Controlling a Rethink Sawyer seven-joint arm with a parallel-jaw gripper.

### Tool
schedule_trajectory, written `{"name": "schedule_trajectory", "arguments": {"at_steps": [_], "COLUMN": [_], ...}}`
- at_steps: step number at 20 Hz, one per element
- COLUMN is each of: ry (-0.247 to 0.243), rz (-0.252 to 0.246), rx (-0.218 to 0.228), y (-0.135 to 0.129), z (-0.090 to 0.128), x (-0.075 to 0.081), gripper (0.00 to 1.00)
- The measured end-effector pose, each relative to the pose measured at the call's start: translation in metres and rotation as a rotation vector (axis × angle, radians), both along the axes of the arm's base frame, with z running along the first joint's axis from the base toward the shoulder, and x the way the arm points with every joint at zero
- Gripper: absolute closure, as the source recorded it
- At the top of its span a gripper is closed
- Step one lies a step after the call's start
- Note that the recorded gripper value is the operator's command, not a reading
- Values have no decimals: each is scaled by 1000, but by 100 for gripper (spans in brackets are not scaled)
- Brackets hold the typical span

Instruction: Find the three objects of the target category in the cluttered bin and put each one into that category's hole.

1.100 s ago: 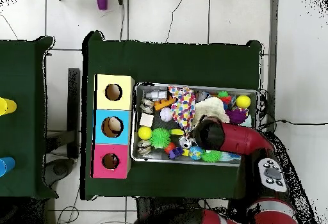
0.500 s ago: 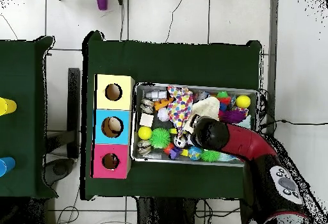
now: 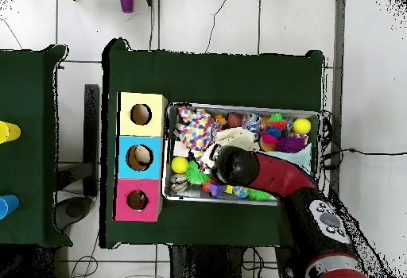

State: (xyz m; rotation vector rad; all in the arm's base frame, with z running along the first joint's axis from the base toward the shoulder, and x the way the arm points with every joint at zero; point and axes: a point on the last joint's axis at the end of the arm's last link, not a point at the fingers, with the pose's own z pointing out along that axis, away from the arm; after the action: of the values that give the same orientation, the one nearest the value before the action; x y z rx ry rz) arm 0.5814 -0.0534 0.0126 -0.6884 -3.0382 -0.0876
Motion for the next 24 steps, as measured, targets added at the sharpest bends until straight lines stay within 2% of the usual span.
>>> {"name": "schedule_trajectory", "arguments": {"at_steps": [4,11,14,18,19,24], "ry": [16,44,45,34,27,13], "rz": [-2,-19,-18,-8,-2,11], "rx": [60,142,161,160,158,153], "y": [32,69,80,89,93,101], "z": [-3,-2,-1,-2,-3,-3], "x": [-1,-7,-7,-7,-7,-6], "gripper": [100,100,100,100,0,0]}}
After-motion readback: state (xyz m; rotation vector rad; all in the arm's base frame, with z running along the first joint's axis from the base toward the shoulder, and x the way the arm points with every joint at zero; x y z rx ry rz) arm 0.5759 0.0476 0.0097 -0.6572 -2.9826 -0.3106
